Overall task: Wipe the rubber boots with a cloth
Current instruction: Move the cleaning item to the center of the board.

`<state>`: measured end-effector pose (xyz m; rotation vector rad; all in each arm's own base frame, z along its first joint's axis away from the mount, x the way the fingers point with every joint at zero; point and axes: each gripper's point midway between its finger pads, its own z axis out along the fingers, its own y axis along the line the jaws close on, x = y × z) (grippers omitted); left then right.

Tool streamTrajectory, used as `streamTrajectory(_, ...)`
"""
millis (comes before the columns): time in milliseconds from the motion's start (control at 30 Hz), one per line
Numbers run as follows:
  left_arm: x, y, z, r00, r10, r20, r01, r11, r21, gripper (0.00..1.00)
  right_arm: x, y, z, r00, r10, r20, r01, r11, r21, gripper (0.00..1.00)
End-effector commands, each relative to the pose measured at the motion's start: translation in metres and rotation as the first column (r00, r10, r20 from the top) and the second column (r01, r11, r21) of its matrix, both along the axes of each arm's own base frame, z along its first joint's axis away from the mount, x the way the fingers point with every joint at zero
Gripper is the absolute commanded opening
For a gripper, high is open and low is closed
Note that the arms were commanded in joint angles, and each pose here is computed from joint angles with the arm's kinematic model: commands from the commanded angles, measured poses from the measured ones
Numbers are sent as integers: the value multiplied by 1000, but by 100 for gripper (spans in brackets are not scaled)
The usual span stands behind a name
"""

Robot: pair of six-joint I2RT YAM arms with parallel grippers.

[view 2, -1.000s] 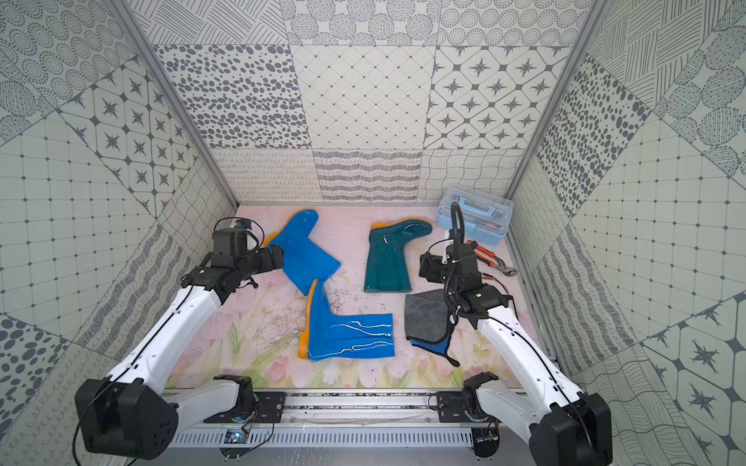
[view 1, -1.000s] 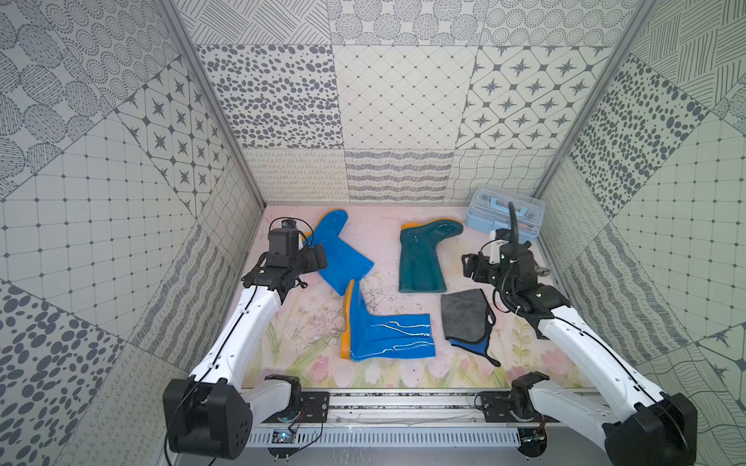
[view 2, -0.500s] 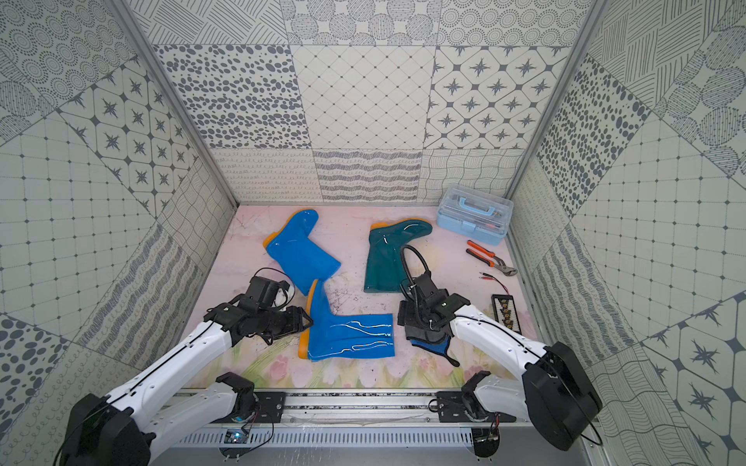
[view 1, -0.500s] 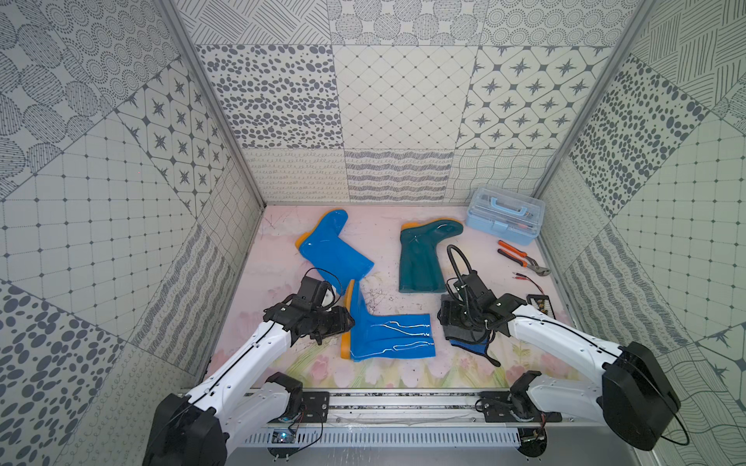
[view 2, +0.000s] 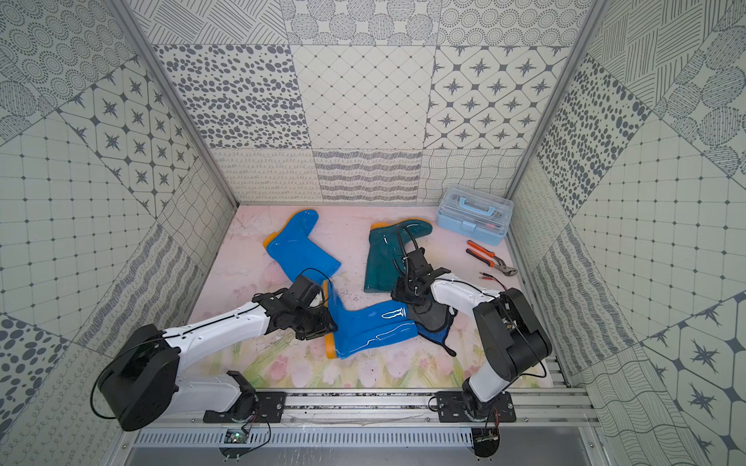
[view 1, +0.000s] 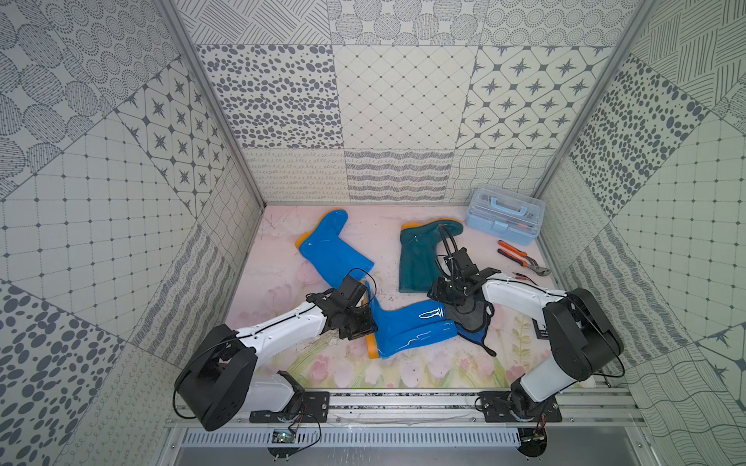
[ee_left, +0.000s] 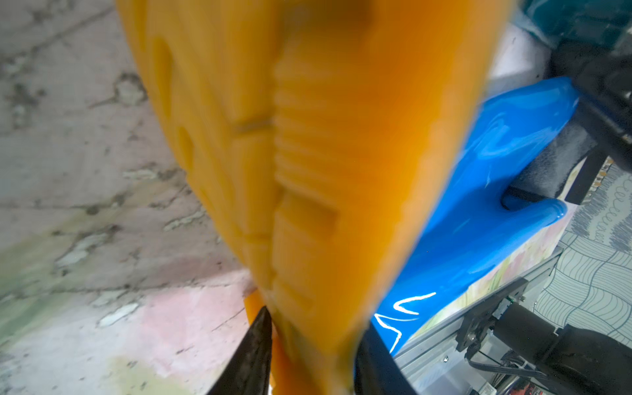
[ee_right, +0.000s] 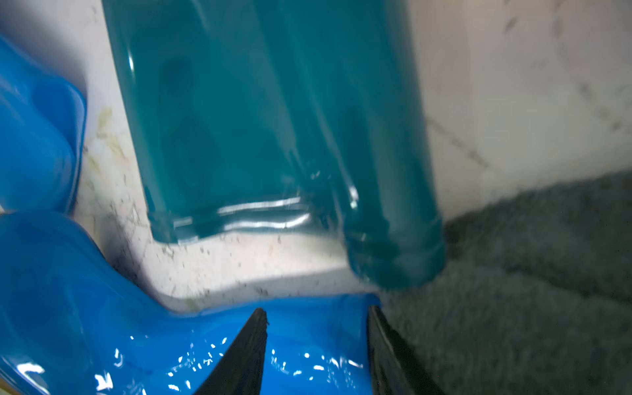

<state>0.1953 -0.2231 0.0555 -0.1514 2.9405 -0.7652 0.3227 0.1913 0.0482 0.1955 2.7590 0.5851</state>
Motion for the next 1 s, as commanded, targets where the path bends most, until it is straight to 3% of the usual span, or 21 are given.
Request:
streamTrajectory(0, 46, -32, 26, 985, -30, 168, 36, 999, -30, 36, 37, -8, 3, 998, -9, 57, 8, 1000, 23, 48)
streamTrajectory(233, 68, -31, 17, 980, -120, 162, 110, 992, 68, 33, 58, -56, -8, 990, -134, 47, 134, 991, -8, 41)
streamTrajectory(300, 68, -23, 12, 977, -145, 158, 130, 987, 98, 34, 63, -74, 2, 985, -145, 93, 153, 985, -85, 41)
streamTrajectory(467, 65, -18, 12, 981, -152, 122, 144, 987, 68, 44, 67, -99, 51, 967, -167, 194, 193, 973, -125, 50)
streamTrajectory(600, 63, -3, 19, 977, -151, 150, 133, 983, 128, 63, 41, -115, 76, 948, -199, 248, 241, 958, -155, 66)
streamTrajectory(667, 60, 3, 22, 977, -146, 156, 124, 982, 142, 67, 22, -128, 73, 948, -221, 228, 268, 942, -204, 72)
streamTrajectory(800, 47, 4, 15, 982, -137, 133, 121, 985, 121, 65, -17, -152, 47, 952, -276, 132, 304, 900, -311, 83)
streamTrajectory(967, 27, -1, -3, 984, -157, 89, 143, 979, 143, 50, -40, -163, 15, 953, -299, 38, 291, 878, -380, 93)
